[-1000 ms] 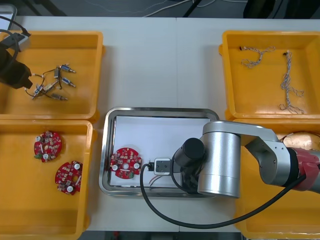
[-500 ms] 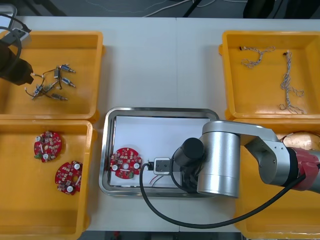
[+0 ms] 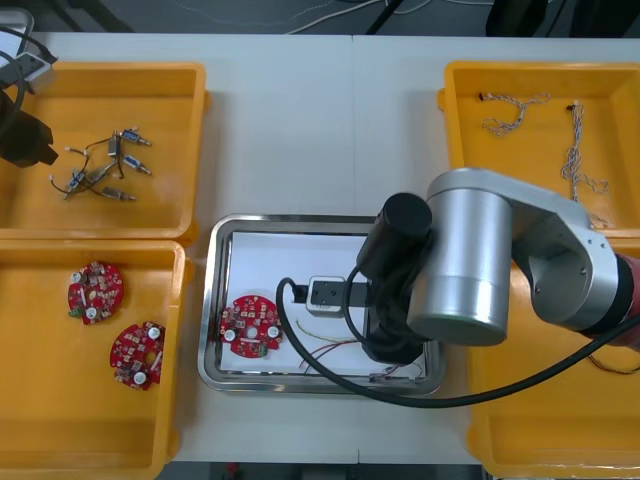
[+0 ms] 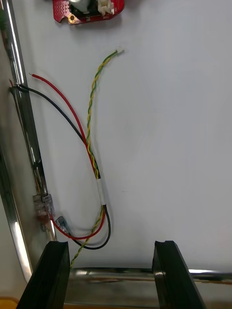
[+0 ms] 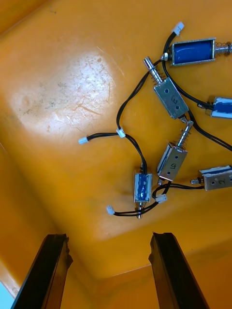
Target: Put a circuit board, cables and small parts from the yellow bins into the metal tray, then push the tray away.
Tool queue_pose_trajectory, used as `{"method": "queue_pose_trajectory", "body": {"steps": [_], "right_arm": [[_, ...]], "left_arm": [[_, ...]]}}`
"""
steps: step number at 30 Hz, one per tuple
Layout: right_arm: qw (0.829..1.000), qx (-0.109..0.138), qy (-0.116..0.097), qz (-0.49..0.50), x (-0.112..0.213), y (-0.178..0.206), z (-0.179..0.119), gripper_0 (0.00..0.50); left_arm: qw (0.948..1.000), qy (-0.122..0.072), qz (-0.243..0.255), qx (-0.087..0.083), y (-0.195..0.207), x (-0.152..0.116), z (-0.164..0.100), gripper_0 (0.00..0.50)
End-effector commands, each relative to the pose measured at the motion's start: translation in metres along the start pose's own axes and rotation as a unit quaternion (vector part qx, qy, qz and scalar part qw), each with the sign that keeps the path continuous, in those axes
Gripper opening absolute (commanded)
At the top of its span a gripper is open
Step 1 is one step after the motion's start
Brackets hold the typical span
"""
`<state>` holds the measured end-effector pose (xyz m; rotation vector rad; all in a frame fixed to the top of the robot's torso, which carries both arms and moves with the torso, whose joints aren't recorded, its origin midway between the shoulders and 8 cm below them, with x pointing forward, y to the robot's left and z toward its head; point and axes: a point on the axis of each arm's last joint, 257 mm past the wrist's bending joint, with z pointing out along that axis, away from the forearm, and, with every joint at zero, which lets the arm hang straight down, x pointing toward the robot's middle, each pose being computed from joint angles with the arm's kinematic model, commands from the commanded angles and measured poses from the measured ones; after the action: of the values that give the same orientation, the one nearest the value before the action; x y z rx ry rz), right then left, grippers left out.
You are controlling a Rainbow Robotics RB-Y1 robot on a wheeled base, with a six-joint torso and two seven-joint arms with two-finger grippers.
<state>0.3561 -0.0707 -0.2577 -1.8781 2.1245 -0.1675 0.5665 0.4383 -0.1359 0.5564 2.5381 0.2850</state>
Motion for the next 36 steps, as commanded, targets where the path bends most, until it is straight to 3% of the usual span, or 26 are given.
{"method": "queue_pose_trajectory", "body": {"steps": [1,6,13,18,27,36], "right_arm": [[0.999,0.013,-0.036,0.000,-0.023,-0.018,-0.047,0.500],[0.999,0.004,-0.030,0.031,-0.009,-0.028,-0.071,0.500],[0.994,-0.003,-0.013,0.110,0.023,-0.046,-0.100,0.500],[0.982,0.016,-0.030,0.187,0.032,-0.069,-0.117,0.500],[0.940,0.020,-0.050,0.336,0.065,-0.091,-0.134,0.500],[0.887,0.034,-0.028,0.461,0.126,-0.100,-0.142,0.500]], "left_arm": [[0.9989,-0.041,0.015,-0.016,0.011,-0.034,-0.016,0.500],[0.9986,-0.046,0.018,-0.018,0.012,-0.037,-0.009,0.500],[0.9986,-0.038,0.025,-0.028,0.010,-0.035,-0.002,0.500],[0.9984,-0.034,0.026,-0.038,0.007,-0.036,0.005,0.500],[0.9981,-0.032,0.022,-0.049,-0.003,-0.041,0.016,0.500],[0.9972,-0.033,0.029,-0.061,-0.012,-0.045,0.027,0.500]]}}
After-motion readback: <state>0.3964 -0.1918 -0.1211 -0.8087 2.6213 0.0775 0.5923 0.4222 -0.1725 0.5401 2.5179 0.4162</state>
